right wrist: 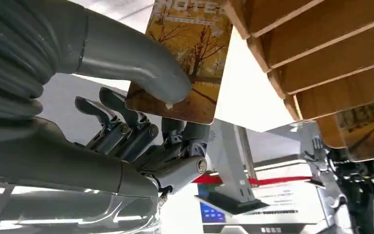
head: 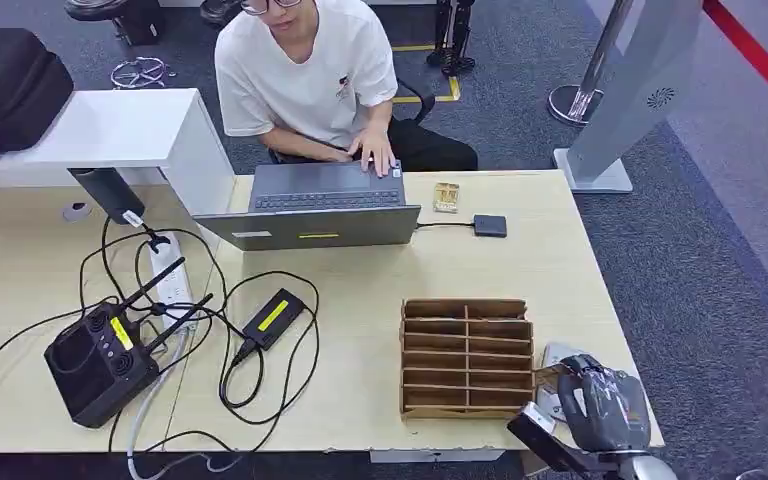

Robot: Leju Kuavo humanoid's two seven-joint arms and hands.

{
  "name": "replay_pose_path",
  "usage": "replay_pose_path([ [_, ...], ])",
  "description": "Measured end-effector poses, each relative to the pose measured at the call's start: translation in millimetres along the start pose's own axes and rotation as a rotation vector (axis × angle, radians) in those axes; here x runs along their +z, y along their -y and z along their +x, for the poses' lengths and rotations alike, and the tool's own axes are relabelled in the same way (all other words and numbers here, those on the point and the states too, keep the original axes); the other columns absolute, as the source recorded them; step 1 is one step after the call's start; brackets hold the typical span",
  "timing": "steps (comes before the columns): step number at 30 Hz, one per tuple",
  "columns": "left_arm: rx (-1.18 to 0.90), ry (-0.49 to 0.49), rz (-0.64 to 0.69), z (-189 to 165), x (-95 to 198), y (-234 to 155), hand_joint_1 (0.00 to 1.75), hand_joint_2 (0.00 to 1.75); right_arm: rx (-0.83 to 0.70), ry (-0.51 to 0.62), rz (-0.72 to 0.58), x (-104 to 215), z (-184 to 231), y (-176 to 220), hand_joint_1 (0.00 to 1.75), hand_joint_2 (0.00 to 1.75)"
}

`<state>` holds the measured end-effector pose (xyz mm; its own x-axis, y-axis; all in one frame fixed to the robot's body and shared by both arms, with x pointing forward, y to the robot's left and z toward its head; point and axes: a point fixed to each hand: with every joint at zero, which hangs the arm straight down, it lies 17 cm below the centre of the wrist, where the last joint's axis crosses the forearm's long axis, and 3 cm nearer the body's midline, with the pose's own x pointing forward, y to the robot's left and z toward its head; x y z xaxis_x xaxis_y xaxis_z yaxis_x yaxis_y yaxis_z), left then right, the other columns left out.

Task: Pass the card to the sensor for recognition and then transmit it.

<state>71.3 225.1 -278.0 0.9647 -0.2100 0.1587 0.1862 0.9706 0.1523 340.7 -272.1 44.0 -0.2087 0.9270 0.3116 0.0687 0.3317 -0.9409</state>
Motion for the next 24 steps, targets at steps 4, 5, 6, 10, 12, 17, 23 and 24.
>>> replay_pose_path([
  [4,-0.001,0.0,0.0,0.0,0.0,0.0,0.0,1.75,0.003,-0.002,0.0,-1.9,-0.3,-1.6,1.75,1.75],
  [5,-0.002,0.0,0.0,0.0,0.0,0.0,0.0,1.75,0.005,-0.002,-0.001,-2.1,-0.3,-1.6,1.75,1.75],
  [6,-0.004,0.0,0.0,0.0,0.0,0.0,0.0,1.75,0.006,-0.002,-0.003,-2.5,-0.4,-1.1,1.75,1.75],
  [10,-0.005,0.001,0.0,0.0,0.0,0.0,0.0,1.75,0.014,0.005,-0.01,-5.7,1.0,2.5,1.75,1.75],
  [12,-0.006,0.001,0.0,-0.1,-0.1,-0.3,0.0,1.75,0.017,0.009,-0.01,-7.0,1.1,3.6,1.75,1.75],
  [17,-0.009,0.001,0.0,-0.1,-0.1,-0.3,0.0,1.75,0.029,0.06,-0.069,-18.7,13.2,26.8,1.75,1.75],
  [23,-0.025,0.031,0.02,5.0,-0.6,-4.1,0.0,1.75,0.048,0.16,-0.212,-57.9,35.9,91.9,1.75,1.75],
  [24,-0.027,0.037,0.025,5.6,-0.6,-4.9,0.0,1.75,0.051,0.174,-0.232,-62.9,39.0,101.4,1.75,1.75],
])
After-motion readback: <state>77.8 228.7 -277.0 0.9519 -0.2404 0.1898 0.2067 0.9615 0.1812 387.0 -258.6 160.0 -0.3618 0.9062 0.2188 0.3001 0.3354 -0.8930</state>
